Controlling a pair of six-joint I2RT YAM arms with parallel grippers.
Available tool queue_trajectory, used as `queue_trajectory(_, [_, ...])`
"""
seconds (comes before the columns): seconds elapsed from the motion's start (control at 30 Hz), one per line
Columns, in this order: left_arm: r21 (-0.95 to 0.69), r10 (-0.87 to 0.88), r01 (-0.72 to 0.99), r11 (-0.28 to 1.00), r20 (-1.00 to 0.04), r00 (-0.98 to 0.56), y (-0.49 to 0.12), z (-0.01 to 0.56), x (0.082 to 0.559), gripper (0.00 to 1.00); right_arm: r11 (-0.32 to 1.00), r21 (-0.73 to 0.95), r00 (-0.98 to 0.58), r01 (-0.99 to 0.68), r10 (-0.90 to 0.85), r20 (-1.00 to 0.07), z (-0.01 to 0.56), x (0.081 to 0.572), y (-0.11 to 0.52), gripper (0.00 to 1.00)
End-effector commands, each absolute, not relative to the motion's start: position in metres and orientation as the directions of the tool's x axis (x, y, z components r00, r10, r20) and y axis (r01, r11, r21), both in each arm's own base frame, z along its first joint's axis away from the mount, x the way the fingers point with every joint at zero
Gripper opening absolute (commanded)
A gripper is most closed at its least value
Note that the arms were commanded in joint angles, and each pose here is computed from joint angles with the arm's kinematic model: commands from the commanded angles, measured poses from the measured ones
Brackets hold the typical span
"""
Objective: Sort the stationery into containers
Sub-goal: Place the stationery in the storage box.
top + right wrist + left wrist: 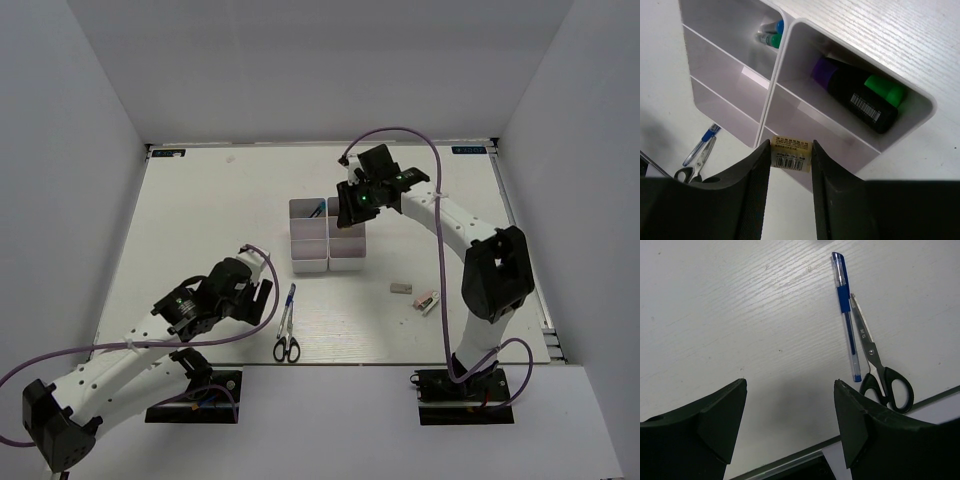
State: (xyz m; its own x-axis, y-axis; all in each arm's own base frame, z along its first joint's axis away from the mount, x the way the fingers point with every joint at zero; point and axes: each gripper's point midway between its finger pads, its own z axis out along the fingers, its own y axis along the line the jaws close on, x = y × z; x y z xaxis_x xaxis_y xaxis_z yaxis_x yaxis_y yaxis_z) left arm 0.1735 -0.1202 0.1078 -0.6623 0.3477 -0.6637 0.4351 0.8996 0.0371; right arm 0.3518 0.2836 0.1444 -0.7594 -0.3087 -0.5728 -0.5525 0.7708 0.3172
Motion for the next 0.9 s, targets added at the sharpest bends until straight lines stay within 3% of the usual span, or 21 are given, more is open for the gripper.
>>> queue_trajectory(0.0, [0.011, 0.350, 0.464, 0.886, -0.673, -0.652, -0.127, 0.109, 0.173, 0.81, 0.771, 0.316, -0.747, -0.553, -0.290, -0.599, 0.159, 0.356, 0.287, 0.32])
queue_trajectory(0.17, [-0.018, 0.359, 0.499, 0.866, -0.672, -0.648, -0.135, 0.108, 0.169, 0.79, 0.745, 0.320, -0.723, -0.585, -0.301, -0.622, 0.173, 0.350, 0.288, 0.45])
queue_trajectory(0.33, [-0.088, 0.373, 0.569, 0.818, -0.671, -0.640, -0.155, 0.109, 0.165, 0.57, 0.723, 0.319, -0.696, -0.613, -0.303, -0.650, 0.191, 0.342, 0.285, 0.51])
queue_trajectory(0.53, [-0.093, 0.421, 0.628, 0.773, -0.666, -0.616, -0.174, 0.115, 0.162, 0.45, 0.730, 0.299, -0.686, -0.615, -0.308, -0.660, 0.197, 0.343, 0.279, 0.51])
queue_trajectory(0.57, [-0.089, 0.415, 0.639, 0.764, -0.691, -0.592, -0.180, 0.123, 0.165, 0.34, 0.736, 0.286, -0.682, -0.614, -0.312, -0.662, 0.197, 0.344, 0.276, 0.49])
queue_trajectory(0.63, [-0.082, 0.448, 0.684, 0.725, -0.699, -0.558, -0.195, 0.128, 0.162, 0.24, 0.721, 0.235, -0.640, -0.652, -0.356, -0.681, 0.202, 0.337, 0.266, 0.40])
queue_trajectory(0.67, [-0.083, 0.450, 0.701, 0.709, -0.712, -0.539, -0.208, 0.137, 0.165, 0.16, 0.697, 0.190, -0.599, -0.691, -0.406, -0.690, 0.200, 0.334, 0.260, 0.17])
queue_trajectory(0.7, [-0.079, 0.474, 0.733, 0.676, -0.715, -0.514, -0.219, 0.140, 0.160, 0.12, 0.650, 0.108, -0.491, -0.752, -0.444, -0.749, 0.224, 0.327, 0.253, 0.00])
queue_trajectory(0.77, [-0.074, 0.516, 0.787, 0.612, -0.717, -0.469, -0.254, 0.153, 0.157, 0.01, 0.602, 0.028, -0.442, -0.798, -0.553, -0.706, 0.188, 0.311, 0.231, 0.00])
queue_trajectory(0.8, [-0.076, 0.513, 0.803, 0.591, -0.733, -0.446, -0.269, 0.165, 0.158, 0.01, 0.598, -0.016, -0.411, -0.801, -0.569, -0.713, 0.182, 0.301, 0.215, 0.00])
queue_trajectory(0.83, [-0.070, 0.565, 0.819, 0.569, -0.690, -0.451, -0.284, 0.148, 0.156, 0.01, 0.553, -0.134, -0.286, -0.822, -0.605, -0.743, 0.194, 0.302, 0.206, 0.00])
queue_trajectory(0.87, [-0.079, 0.555, 0.831, 0.550, -0.709, -0.434, -0.299, 0.153, 0.156, 0.01, 0.562, -0.158, -0.313, -0.812, -0.648, -0.694, 0.160, 0.284, 0.182, 0.00])
